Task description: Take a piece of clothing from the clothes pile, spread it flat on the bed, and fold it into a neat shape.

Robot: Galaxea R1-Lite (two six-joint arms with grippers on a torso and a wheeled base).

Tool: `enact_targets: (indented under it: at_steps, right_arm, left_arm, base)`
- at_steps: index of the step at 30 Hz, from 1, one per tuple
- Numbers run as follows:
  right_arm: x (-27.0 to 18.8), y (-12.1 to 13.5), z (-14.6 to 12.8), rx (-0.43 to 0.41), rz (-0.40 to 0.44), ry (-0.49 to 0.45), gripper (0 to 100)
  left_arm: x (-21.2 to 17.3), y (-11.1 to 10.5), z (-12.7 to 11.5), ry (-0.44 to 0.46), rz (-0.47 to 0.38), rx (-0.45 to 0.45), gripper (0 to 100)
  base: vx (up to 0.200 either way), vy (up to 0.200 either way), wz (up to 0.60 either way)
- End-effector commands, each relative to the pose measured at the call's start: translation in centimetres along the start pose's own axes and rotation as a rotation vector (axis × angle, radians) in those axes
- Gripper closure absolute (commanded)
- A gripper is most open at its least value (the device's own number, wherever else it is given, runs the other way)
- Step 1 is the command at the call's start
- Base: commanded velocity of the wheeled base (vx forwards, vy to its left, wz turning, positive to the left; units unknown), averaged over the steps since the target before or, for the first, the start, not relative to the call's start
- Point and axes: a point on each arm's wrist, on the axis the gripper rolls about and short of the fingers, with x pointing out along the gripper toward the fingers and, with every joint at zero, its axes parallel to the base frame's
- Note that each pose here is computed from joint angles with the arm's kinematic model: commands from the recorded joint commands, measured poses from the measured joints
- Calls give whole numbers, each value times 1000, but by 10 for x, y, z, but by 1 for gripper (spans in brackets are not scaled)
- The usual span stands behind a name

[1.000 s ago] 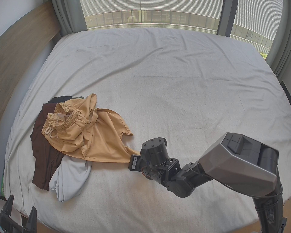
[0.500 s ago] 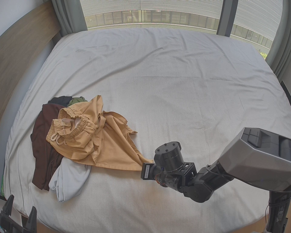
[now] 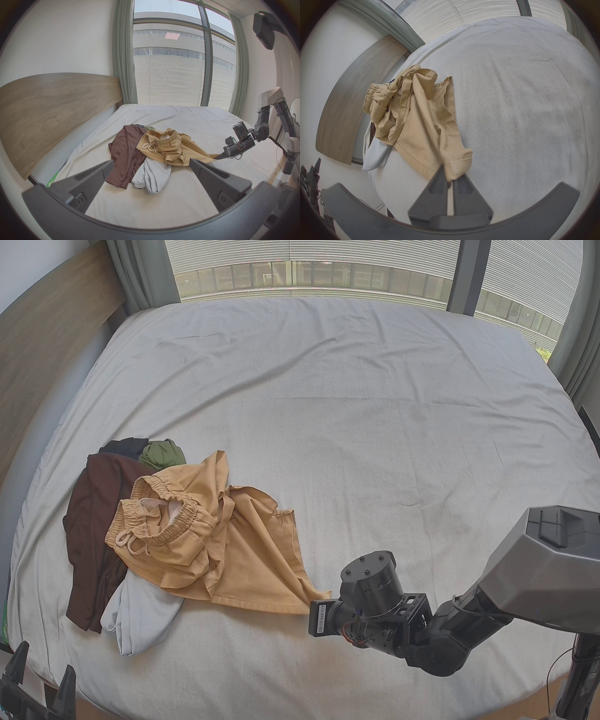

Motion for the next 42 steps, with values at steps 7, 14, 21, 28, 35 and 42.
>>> enact_targets:
  at_steps: [7,14,21,28,35,42]
  right_arm:
    - [-13,-16,-20,-24,-21,24,100]
    - [-23,-33,-28,-30,-45,17,100]
    - [-31,-51,-34,-29,-62,-9,100]
    - [-40,-68,-33,-8,-82,-50,100]
    - [-52,-78,-38,-14,-82,-84,100]
    - [-64,-91,-41,9,-100,-118,100]
  left_arm:
    - [0,0,-5,1,0,-1,0]
    - [0,0,-5,1,0,1,0]
    - [0,0,-5,1,0,1,0]
    - [0,0,-5,1,0,1,0]
    - [0,0,-5,1,-1,1,0]
    - [0,0,-5,1,-1,2,0]
  base:
    - [0,0,0]
    - [0,0,0]
    - [0,0,0]
    - [0,0,0]
    - [0,0,0]
    - [0,0,0]
